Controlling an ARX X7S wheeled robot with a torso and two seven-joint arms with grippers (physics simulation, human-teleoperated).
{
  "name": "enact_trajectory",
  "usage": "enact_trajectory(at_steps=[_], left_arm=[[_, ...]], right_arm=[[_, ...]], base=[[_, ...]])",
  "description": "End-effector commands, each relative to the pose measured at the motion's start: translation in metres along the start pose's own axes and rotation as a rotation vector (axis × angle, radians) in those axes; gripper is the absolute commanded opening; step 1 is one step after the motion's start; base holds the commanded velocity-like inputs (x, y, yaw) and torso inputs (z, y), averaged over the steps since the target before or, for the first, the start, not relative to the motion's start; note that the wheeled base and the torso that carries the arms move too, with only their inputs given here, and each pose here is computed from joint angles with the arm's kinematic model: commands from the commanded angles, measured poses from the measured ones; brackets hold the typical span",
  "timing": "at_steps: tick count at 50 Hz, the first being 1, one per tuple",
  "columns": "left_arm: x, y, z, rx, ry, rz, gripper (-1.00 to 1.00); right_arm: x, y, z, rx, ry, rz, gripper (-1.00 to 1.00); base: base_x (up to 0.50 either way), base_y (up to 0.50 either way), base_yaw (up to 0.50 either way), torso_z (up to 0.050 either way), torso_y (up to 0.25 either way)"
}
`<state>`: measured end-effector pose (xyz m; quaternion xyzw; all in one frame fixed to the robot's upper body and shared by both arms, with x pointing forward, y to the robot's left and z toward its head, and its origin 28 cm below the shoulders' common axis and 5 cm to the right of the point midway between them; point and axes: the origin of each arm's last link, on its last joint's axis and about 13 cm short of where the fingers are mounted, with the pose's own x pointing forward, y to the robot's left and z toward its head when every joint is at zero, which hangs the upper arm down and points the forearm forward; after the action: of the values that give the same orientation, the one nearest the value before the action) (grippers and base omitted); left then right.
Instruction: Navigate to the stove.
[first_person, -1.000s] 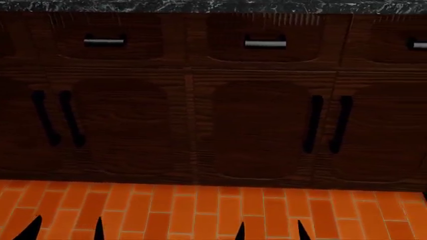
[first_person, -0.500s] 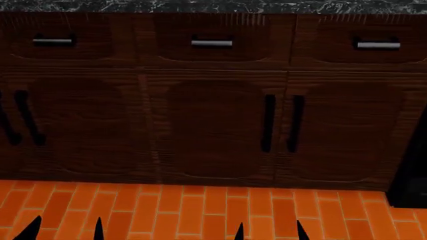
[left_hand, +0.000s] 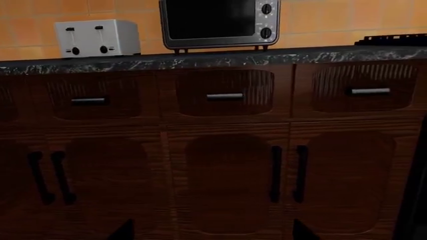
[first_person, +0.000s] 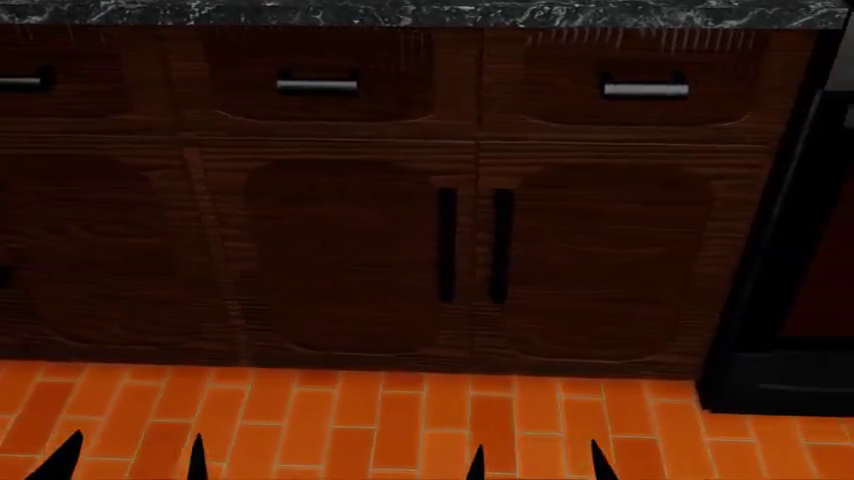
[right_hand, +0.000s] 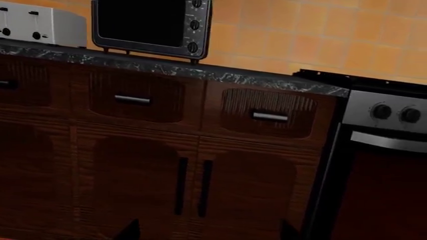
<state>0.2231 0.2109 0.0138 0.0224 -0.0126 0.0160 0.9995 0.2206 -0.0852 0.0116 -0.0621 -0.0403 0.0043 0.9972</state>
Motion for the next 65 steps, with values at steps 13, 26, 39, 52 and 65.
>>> enact_trajectory(at_steps=[13, 26, 39, 52, 65], left_arm=[[-0.0011, 0.0003, 0.0001, -0.001, -0.005, -0.004, 1.00], [-0.0012, 0.0004, 0.0004, -0.003, -0.004, -0.003, 1.00], [-0.0001, 0.0003, -0.0002, 0.003, -0.004, -0.002, 1.00], [-0.0007, 0.0004, 0.0006, 0.002, -0.003, -0.001, 1.00], [0.0008, 0.0013, -0.0005, 0.003, -0.004, -0.001, 1.00]], right_arm=[[-0.0008, 0.0001, 0.0004, 0.002, -0.004, 0.000, 1.00], [-0.0012, 0.0001, 0.0003, 0.005, 0.000, 0.022, 1.00], [-0.0008, 0.0001, 0.0001, 0.010, 0.001, 0.030, 1.00], [-0.0012, -0.0005, 0.0012, 0.023, 0.002, 0.035, 1.00], [0.0000, 0.0008, -0.0002, 0.021, -0.003, 0.039, 1.00]], base=[[-0.50, 0.00, 0.00, 0.000, 0.000], [-0.50, 0.00, 0.00, 0.000, 0.000], [-0.50, -0.01, 0.00, 0.000, 0.000], [-0.50, -0.13, 0.00, 0.000, 0.000], [-0.50, -0.21, 0.00, 0.000, 0.000]])
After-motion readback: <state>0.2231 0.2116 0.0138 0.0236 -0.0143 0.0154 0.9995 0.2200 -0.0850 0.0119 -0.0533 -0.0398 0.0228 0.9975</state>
